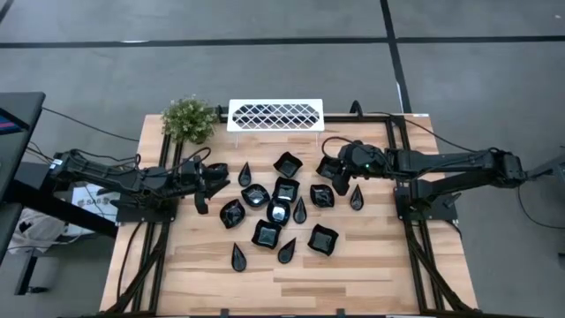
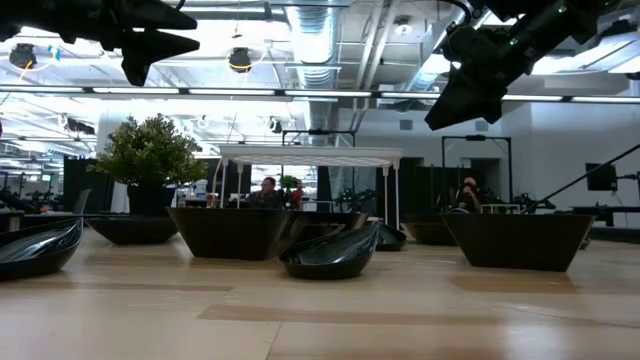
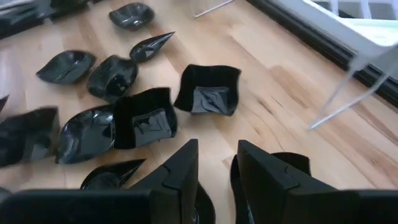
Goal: Pick & Place Mini shaped plates
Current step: Put the distorted square plate on the shelf
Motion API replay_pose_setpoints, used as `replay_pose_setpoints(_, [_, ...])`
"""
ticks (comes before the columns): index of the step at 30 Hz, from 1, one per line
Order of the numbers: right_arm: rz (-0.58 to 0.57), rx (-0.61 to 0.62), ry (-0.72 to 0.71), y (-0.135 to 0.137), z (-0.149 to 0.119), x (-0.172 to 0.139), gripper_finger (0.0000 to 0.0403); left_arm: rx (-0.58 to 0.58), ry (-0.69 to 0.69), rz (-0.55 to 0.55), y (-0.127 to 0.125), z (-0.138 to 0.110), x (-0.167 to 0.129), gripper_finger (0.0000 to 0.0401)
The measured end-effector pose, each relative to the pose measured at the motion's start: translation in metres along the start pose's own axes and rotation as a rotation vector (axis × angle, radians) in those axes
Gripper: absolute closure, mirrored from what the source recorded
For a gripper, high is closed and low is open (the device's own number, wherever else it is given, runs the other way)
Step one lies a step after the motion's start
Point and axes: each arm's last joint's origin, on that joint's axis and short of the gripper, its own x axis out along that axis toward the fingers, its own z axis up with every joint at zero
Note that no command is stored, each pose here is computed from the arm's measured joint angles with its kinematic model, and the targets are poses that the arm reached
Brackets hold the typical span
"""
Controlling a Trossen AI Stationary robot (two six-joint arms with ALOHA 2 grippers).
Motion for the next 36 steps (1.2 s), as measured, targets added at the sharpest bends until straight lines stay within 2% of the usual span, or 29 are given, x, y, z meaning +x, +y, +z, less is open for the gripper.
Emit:
replay_pose_setpoints(4, [-0.134,0.146,-0.025,-0.013,0.002,0.006,0.0294,0.0,0.0,0.0,0.0,0.0,0.0,0.0234])
replay_pose_setpoints(7, [-0.174,0.244,-0.024,-0.025,0.005,0.01,0.0294,0.001,0.0,0.0,0.0,0.0,0.0,0.0236])
replay_pose_setpoints(15, [-0.092,0.336,0.165,-0.062,-0.001,0.036,0.0294,0.002,0.0,0.0,0.0,0.0,0.0,0.0242])
replay_pose_setpoints(21, [-0.005,0.269,0.323,-0.085,0.0,0.053,0.0294,0.0,-0.002,0.0,0.0,0.0,0.0,0.0241])
replay_pose_setpoints(30, [0.017,0.044,0.37,-0.091,0.026,0.064,0.0294,-0.003,-0.012,0.019,0.0,0.001,0.0,0.0242])
replay_pose_setpoints(36, [0.026,-0.011,0.482,-0.096,0.016,0.077,0.0294,-0.004,-0.014,0.024,0.001,0.001,0.0,0.024])
